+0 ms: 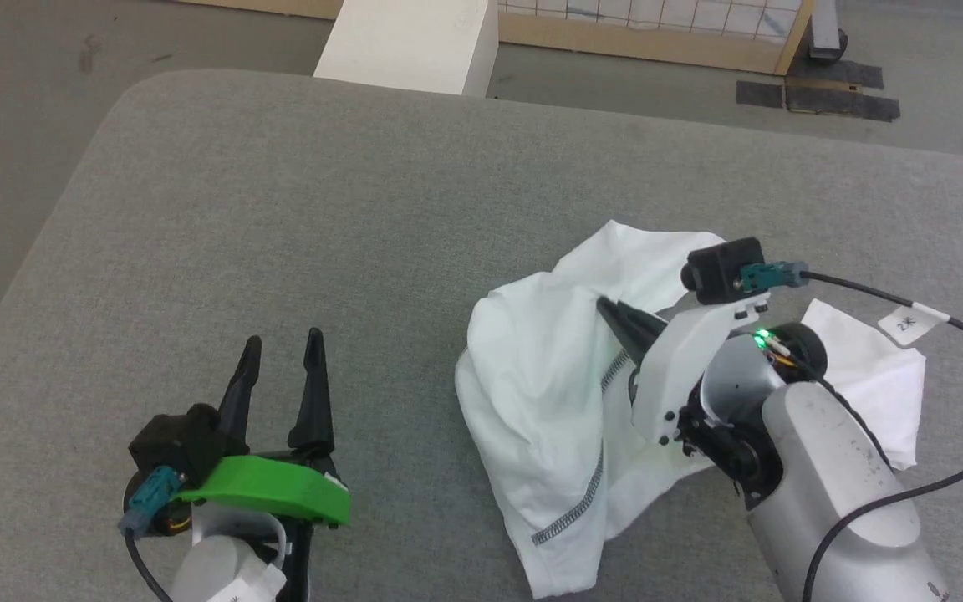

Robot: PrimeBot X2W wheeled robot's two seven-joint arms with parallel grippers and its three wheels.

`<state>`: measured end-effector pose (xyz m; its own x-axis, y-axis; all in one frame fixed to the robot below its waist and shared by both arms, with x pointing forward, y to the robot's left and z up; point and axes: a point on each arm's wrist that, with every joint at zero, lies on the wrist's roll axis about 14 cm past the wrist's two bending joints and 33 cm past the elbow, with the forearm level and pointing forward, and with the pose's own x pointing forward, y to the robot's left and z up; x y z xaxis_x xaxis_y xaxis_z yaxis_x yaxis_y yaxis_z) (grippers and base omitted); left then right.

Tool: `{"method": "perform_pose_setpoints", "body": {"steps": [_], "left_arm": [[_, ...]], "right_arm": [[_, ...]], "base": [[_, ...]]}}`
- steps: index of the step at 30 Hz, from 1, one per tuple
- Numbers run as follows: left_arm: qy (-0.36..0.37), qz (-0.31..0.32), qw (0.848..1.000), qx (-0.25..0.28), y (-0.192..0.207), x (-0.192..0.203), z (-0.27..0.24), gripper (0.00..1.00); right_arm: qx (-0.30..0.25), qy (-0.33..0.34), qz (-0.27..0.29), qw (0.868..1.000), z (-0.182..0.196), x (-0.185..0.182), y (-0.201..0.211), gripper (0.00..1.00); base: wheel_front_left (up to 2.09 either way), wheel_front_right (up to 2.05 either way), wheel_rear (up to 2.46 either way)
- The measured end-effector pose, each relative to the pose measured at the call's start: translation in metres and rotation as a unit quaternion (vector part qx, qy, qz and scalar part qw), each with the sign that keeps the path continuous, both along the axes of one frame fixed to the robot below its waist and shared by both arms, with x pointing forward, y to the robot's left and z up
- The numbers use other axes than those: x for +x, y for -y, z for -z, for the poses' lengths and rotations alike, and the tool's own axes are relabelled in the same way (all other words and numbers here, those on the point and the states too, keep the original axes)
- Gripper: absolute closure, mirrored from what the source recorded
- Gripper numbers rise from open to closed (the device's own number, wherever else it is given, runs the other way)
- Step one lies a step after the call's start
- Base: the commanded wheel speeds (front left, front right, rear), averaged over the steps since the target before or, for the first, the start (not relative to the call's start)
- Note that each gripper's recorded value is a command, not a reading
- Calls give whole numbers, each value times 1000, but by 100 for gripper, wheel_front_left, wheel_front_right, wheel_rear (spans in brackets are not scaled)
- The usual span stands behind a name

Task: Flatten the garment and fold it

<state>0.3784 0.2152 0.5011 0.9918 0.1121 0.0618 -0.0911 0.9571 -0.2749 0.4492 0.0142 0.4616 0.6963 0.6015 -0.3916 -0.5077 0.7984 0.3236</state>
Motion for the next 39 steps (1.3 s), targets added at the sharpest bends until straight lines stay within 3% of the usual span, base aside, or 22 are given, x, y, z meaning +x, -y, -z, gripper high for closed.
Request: {"method": "perform_pose_setpoints", "body": {"steps": [5,10,13,17,20,23,24,25,30,34,39], "left_arm": [[8,-4,1000,0,-1,0,-6,0],[19,4,1000,2,3,1,-13,0],[21,9,1000,3,7,2,-14,0],[19,17,1000,3,11,4,-12,0],[16,22,1000,3,14,6,-10,0],[14,27,1000,3,17,8,-8,0],[12,30,999,3,19,9,-7,0],[11,33,999,4,21,10,-6,0],[4,65,998,2,41,15,0,0],[6,119,993,1,76,27,-2,0],[-4,196,981,-2,129,63,-11,0]], "right_arm": [[39,85,35,995,-56,13,15,100],[-1,146,164,976,-85,20,108,100],[-64,112,257,958,-64,4,183,100],[-143,10,363,921,-11,-40,275,100],[-177,-67,403,895,27,-74,312,100],[-176,-118,412,886,53,-93,320,100],[-174,-122,413,886,56,-95,320,67],[-173,-120,414,886,57,-96,320,1],[-138,-6,439,888,26,-82,325,0],[-128,105,419,893,-12,-70,308,0],[-107,153,394,900,-23,-73,285,0]], "base": [[0,0,0],[0,0,0],[0,0,0],[0,0,0],[0,0,0],[0,0,0],[0,0,0],[0,0,0],[0,0,0],[0,0,0],[0,0,0]]}}
